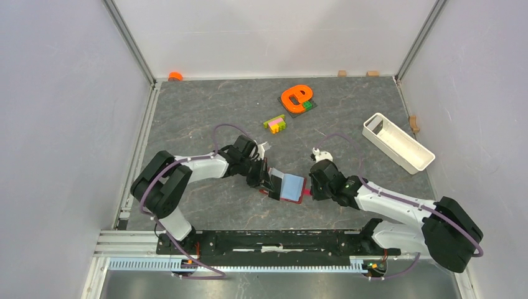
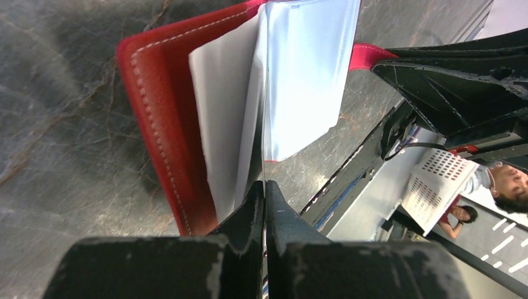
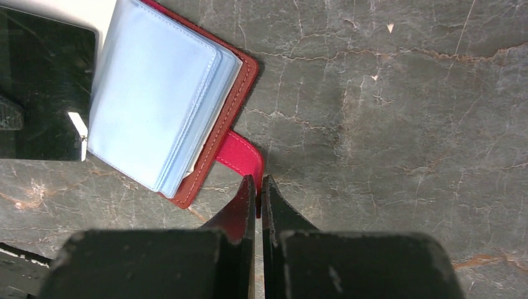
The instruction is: Put the credit cards into the card holder
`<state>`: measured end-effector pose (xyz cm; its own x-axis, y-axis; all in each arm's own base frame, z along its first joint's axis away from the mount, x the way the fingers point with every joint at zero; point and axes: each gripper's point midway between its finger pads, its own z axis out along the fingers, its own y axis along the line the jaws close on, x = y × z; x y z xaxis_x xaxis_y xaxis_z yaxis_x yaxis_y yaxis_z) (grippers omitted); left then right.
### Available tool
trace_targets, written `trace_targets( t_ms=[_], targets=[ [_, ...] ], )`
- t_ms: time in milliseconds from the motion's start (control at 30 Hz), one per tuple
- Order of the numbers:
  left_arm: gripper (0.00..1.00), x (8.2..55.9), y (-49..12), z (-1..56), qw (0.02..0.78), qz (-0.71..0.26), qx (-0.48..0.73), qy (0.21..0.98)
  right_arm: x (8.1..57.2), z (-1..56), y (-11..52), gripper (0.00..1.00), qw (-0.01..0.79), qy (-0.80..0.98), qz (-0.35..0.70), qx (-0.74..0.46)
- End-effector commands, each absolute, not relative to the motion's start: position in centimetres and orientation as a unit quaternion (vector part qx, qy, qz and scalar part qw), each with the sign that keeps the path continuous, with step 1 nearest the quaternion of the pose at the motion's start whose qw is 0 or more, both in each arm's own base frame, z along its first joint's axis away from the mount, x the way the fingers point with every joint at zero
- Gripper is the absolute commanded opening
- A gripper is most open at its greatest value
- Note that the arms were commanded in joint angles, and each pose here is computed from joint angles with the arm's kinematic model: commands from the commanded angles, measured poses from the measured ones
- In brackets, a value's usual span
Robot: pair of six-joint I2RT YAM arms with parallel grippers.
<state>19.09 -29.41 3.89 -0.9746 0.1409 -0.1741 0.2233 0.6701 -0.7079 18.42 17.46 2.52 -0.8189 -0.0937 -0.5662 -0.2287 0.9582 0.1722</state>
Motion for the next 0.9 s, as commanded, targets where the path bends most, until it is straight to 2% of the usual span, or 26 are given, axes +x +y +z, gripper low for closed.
trace_targets(
  t_ms=[0,867],
  targets=[
    [0.02,20.1,-30.8,5.1,0.057,-0.425,0.127,0.894,19.0,3.0,18.2,0.0,0.299,0.942,0.125,-0.091],
    [0.02,20.8,-31.0,3.0,0.016,-0.43,0.156,0.889,18.4,1.9,19.2,0.0,0.275,0.945,0.142,-0.108]
  ],
)
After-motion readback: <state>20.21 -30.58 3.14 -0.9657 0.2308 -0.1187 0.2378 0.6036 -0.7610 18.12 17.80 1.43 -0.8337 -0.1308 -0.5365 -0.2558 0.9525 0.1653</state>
